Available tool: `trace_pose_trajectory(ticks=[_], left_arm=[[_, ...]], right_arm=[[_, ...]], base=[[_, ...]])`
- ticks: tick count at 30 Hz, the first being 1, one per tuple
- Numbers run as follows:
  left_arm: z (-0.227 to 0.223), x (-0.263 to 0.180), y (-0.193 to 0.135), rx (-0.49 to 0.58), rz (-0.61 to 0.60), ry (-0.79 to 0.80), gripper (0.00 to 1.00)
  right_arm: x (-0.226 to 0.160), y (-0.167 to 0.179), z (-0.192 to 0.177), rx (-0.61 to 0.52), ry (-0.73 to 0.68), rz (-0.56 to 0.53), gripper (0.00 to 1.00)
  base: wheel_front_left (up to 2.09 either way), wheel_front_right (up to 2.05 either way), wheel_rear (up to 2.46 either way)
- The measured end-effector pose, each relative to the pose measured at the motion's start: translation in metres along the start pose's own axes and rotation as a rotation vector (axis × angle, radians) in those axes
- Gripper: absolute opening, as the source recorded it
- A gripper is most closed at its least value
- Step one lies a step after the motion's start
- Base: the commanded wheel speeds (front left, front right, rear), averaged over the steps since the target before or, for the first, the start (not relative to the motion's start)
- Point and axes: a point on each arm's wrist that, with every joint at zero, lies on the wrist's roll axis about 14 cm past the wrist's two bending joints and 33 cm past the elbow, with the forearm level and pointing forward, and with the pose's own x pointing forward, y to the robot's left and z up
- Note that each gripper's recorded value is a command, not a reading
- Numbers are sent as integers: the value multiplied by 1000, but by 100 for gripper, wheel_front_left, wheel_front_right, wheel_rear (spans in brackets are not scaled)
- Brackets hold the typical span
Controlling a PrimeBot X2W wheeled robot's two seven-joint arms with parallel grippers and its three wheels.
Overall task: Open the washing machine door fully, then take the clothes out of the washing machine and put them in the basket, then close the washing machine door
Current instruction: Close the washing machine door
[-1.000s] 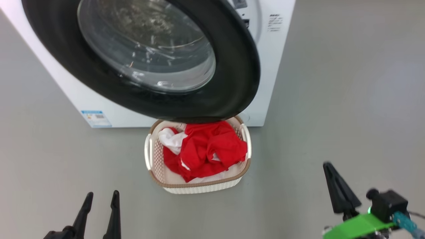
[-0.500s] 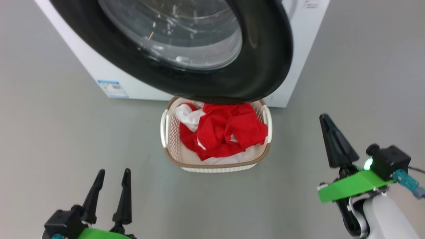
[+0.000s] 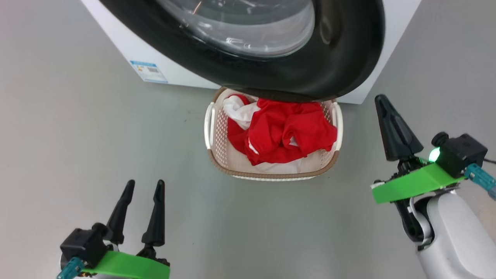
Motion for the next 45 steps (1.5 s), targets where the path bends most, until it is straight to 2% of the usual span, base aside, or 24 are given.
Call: trace_pose_trajectory(ticks=[16, 45], left_arm=[[-7, 21, 0, -10, -2, 16, 100], [-26, 58, -7, -23, -29, 49, 100]], right_arm=[[51, -5, -2, 8, -50, 38, 0], [132, -37, -1, 62, -181, 6, 0]], base=[[0, 0, 0], [0, 0, 0]])
